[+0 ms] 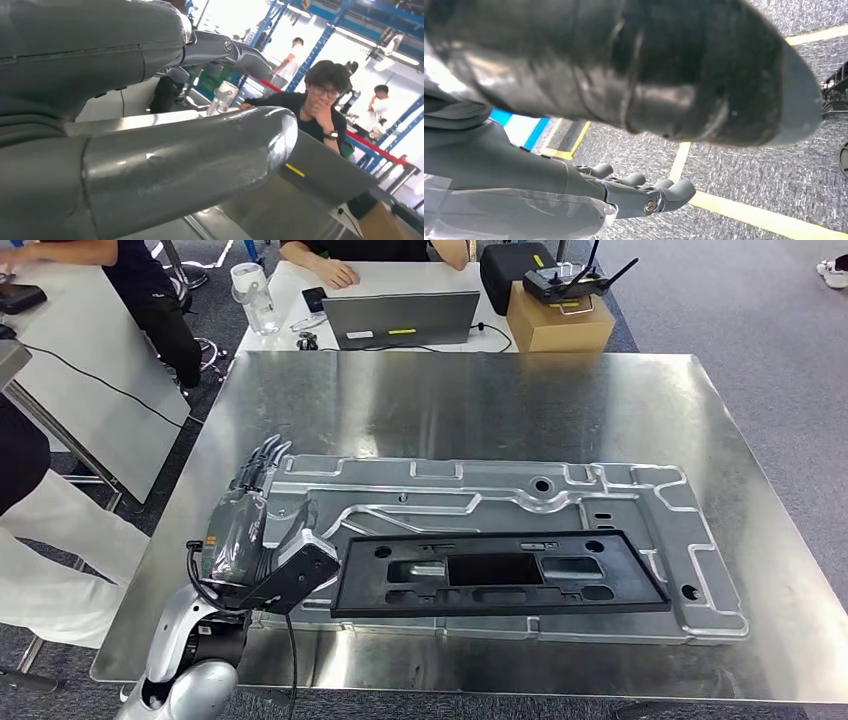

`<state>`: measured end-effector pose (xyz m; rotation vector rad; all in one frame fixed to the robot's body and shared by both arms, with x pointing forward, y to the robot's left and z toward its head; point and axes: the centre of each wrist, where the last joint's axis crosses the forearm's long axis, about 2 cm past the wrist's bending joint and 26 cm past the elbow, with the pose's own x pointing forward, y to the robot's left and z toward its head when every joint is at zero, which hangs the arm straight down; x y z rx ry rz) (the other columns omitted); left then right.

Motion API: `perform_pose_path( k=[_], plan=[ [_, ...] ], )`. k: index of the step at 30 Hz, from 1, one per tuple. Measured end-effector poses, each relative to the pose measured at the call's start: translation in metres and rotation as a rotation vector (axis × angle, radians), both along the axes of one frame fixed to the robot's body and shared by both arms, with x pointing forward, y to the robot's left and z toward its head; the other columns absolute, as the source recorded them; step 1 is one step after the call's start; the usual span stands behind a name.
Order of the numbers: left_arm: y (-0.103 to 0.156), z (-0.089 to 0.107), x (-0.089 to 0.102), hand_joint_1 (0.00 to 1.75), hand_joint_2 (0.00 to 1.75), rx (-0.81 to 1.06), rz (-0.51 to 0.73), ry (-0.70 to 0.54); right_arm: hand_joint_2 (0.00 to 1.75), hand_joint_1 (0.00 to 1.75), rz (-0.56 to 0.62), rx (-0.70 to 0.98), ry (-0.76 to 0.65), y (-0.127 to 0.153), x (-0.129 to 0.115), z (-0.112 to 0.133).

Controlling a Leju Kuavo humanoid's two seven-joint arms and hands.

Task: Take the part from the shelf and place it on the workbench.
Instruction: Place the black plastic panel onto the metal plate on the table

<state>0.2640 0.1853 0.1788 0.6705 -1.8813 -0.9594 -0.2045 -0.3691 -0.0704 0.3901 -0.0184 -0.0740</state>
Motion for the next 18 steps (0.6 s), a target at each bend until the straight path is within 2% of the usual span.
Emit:
perform_pose_path(
  k=[18],
  plan=[
    [-0.0022, -0.0003, -0.0049, 0.0, 0.0, -0.022, 0.022, -0.005, 0.0, 0.0, -0.008, -0.008, -0.002, 0.0026, 0.0019, -0.0012]
  ],
)
